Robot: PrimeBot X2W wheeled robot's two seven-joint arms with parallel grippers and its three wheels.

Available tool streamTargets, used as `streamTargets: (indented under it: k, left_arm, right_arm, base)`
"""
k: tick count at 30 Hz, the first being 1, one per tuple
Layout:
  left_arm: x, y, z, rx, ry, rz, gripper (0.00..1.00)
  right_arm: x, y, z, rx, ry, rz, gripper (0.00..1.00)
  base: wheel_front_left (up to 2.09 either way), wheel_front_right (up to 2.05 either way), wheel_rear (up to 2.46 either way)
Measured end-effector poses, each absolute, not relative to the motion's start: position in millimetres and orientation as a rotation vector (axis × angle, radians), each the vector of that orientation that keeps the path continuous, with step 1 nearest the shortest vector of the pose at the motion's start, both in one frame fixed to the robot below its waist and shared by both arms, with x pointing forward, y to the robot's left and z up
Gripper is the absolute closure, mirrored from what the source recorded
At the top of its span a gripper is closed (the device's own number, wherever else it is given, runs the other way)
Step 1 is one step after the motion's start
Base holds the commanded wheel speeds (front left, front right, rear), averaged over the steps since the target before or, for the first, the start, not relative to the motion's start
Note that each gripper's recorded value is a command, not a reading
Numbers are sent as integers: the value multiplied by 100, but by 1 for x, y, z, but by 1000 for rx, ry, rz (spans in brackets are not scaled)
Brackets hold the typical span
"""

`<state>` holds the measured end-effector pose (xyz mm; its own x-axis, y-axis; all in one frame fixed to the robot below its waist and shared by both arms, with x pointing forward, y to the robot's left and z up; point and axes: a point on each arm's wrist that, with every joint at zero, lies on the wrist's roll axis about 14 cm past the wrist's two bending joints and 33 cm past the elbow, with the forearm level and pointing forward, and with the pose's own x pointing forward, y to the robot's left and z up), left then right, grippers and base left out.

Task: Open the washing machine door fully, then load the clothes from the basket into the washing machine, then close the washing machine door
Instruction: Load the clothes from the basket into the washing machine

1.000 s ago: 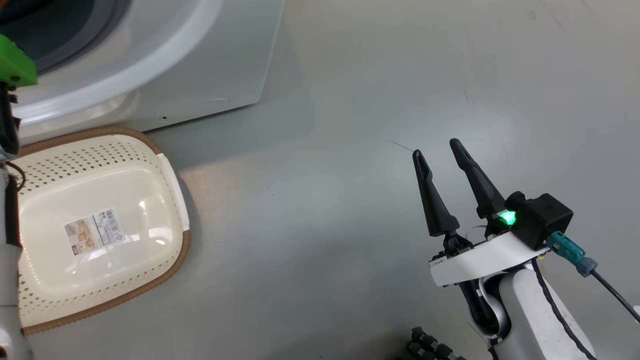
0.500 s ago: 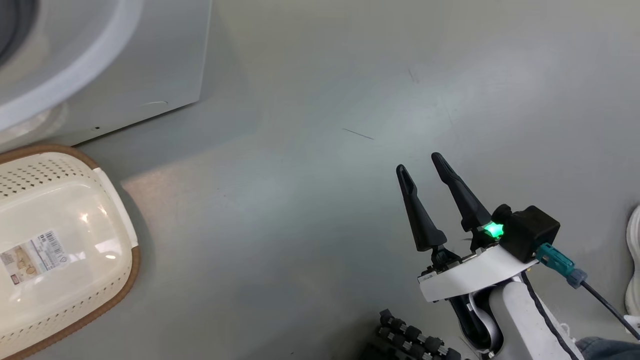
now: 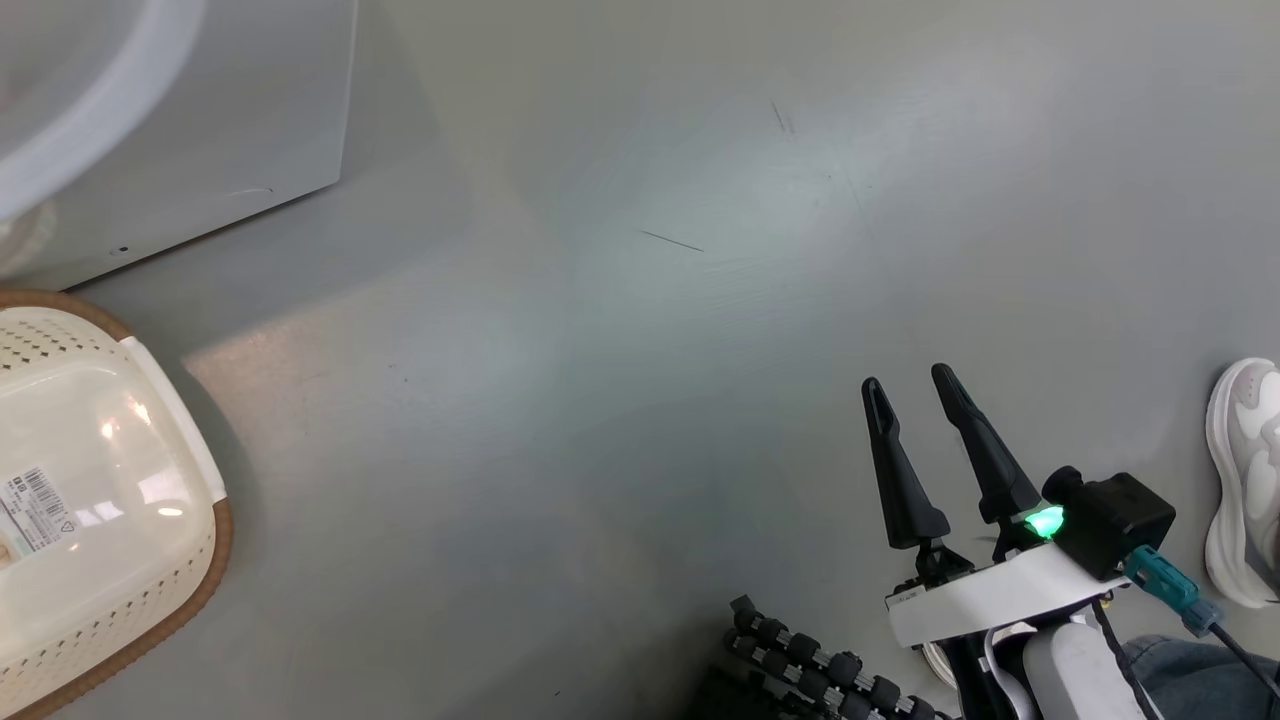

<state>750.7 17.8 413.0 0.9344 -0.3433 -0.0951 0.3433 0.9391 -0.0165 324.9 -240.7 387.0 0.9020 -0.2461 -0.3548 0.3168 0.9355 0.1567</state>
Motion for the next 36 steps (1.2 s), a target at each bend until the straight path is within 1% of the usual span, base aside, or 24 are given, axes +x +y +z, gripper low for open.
streamTargets:
  k: [2,4,5,6,8,9,10,12,19,26,32,36]
  left_arm:
    - [756,24,419,-10,77,-333,100]
    - [758,29,414,-8,95,-320,100]
    - [757,31,407,-3,118,-317,96]
    - [756,32,401,3,141,-316,87]
    - [754,33,391,13,179,-313,47]
    - [751,34,383,27,216,-314,7]
    - [750,35,376,38,245,-313,0]
    - [746,38,366,55,293,-310,0]
    - [747,49,369,60,316,-260,0]
    - [748,61,384,18,315,-195,0]
    - [736,34,399,-45,293,-227,0]
    - [723,34,406,-66,284,-220,0]
  right_arm:
    - [320,-240,384,216,353,-299,0]
    - [319,-239,383,217,359,-301,0]
    - [319,-239,382,218,359,-300,0]
    - [319,-239,383,218,359,-300,0]
    - [320,-238,383,218,355,-297,0]
    - [320,-238,384,218,353,-296,0]
    - [321,-238,384,219,351,-295,0]
    - [322,-237,386,219,346,-292,0]
    - [325,-235,390,219,327,-277,0]
    - [335,-228,400,226,289,-237,0]
    - [338,-234,410,205,252,-237,0]
    - [344,-231,415,205,227,-213,0]
  base:
    - [40,40,40]
    - [51,51,51]
    - [47,47,47]
    - [40,40,40]
    - [31,31,31]
    - [21,21,21]
    - [15,15,15]
    - [6,6,6]
    - [0,0,0]
    - [0,0,0]
    - [0,0,0]
    - [0,0,0]
